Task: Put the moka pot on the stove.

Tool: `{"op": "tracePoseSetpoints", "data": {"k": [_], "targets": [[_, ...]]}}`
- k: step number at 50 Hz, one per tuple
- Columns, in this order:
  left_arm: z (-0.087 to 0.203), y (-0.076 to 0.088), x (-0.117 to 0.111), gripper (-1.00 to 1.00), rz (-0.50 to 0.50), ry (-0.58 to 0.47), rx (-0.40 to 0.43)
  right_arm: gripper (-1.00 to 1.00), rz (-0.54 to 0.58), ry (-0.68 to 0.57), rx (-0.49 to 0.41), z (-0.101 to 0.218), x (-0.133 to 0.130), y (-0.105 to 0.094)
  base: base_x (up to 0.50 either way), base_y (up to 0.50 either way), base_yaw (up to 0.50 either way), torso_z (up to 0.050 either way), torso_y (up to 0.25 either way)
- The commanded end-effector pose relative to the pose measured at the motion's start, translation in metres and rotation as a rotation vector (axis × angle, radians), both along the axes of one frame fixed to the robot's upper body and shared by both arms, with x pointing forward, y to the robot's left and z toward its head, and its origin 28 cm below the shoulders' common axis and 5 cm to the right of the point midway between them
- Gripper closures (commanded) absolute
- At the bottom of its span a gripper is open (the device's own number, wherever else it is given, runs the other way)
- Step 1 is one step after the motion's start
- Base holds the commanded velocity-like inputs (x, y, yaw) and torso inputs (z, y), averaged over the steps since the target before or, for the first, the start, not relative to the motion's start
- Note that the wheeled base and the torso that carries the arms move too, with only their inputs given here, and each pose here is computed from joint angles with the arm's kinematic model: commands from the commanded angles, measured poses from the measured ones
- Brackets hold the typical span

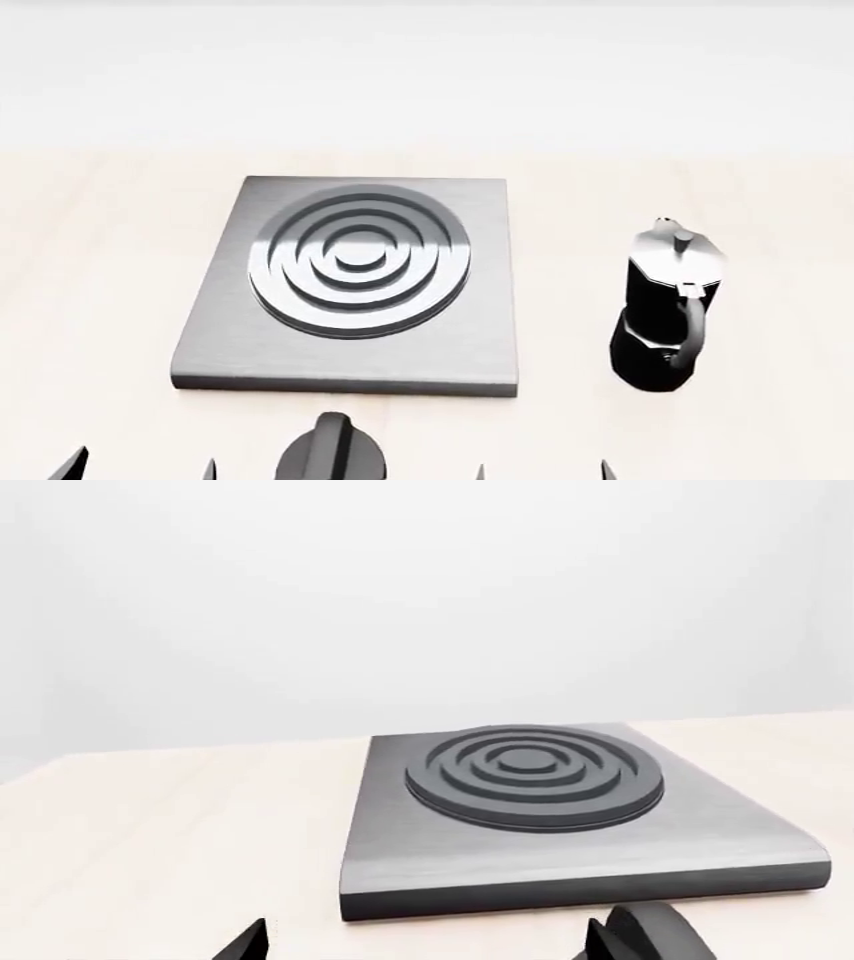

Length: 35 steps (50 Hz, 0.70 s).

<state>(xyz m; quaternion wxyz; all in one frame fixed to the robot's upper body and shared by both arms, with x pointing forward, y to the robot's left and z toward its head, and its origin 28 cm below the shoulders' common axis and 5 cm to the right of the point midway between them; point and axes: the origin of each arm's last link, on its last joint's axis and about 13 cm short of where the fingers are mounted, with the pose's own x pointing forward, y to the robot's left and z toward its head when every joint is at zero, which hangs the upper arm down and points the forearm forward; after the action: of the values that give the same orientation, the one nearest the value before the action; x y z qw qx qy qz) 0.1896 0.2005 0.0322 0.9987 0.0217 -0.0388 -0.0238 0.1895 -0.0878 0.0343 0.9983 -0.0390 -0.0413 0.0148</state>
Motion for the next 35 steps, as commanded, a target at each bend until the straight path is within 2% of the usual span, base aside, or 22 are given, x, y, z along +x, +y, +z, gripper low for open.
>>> {"op": "tracePoseSetpoints", "data": {"k": [1,35], "targets": [[-0.0013,0.002,0.0048,-1.0,0.004,-0.008,-0.025,-1.0,0.004,-0.002,0.007,-0.0001,0.003,-0.0003,0.0,0.06,0.0,0.0,0.0],[0.0003,0.0029,0.0031,-1.0,0.001,-0.01,-0.02,-1.0,0.02,-0.007,0.003,-0.0003,0.0005,0.0035,0.0,0.06,0.0,0.0,0.0]]}}
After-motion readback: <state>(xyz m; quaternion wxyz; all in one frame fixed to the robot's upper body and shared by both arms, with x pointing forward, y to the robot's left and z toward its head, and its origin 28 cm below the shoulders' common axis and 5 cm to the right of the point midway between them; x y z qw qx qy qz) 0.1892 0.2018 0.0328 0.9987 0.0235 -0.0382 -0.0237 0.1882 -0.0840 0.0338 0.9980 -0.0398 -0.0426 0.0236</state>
